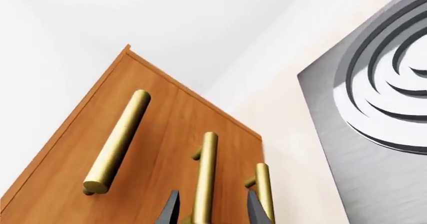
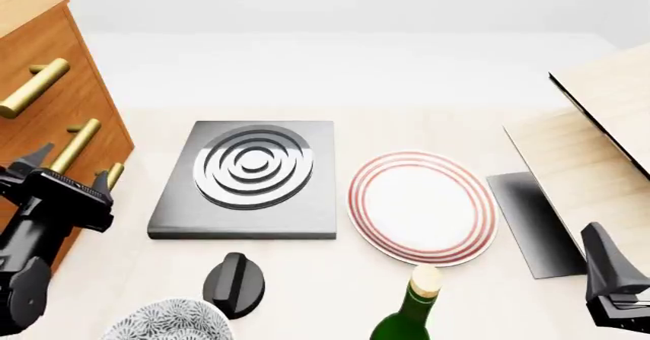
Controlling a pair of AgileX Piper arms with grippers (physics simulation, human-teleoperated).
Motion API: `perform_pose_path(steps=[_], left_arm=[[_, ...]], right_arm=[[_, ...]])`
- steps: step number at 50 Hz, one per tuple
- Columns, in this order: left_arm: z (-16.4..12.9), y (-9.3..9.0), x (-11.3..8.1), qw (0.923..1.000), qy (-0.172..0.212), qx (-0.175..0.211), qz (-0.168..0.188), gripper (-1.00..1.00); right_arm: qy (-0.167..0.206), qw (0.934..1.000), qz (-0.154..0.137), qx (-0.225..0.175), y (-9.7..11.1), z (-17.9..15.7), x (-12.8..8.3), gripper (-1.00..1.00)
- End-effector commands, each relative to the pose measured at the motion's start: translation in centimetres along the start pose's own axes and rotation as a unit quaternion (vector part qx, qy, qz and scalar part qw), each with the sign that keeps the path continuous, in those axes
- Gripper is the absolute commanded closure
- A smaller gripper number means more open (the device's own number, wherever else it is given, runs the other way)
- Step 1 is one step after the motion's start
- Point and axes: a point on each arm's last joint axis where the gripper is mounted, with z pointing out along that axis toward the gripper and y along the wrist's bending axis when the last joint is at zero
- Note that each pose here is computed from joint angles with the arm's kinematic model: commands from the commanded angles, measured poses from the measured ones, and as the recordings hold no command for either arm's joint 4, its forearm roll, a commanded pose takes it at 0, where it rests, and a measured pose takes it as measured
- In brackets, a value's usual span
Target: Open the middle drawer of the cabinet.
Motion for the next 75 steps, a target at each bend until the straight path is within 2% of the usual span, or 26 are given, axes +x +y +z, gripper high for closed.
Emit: perform_pose_path(steps=[1, 13, 32, 46, 47, 63, 75], left_arm=[[0.6, -0.2, 0.6, 0.9997, 0.01, 0.002, -0.021, -1.0], [1.4, -0.1, 1.4, 0.9994, 0.025, -0.003, -0.024, -1.0], [3.7, 0.2, 2.8, 0.9989, 0.044, -0.014, 0.004, -1.0], [4.5, 0.3, 3.5, 0.9983, 0.054, -0.018, 0.008, -1.0], [4.1, 0.8, 3.4, 0.9982, 0.054, -0.025, 0.009, 1.0], [3.0, 0.7, 2.7, 0.9987, 0.046, -0.021, 0.009, 1.0], [1.1, 0.0, 0.8, 0.9994, 0.015, -0.003, 0.03, 1.0]], right_arm=[[-0.001, 1.0, -0.001, -0.003, 0.0, 0.0, 0.0, -1.0], [-0.001, 1.0, -0.001, -0.003, 0.0, 0.0, 0.0, -1.0], [-0.001, 1.0, -0.001, -0.003, 0.0, 0.0, 0.0, -1.0], [-0.001, 1.0, -0.001, -0.003, 0.0, 0.0, 0.0, -1.0], [-0.001, 1.0, -0.001, -0.003, 0.0, 0.0, 0.0, -1.0], [-0.001, 1.0, -0.001, -0.003, 0.0, 0.0, 0.0, -1.0], [-0.001, 1.0, -0.001, -0.003, 0.0, 0.0, 0.0, -1.0]])
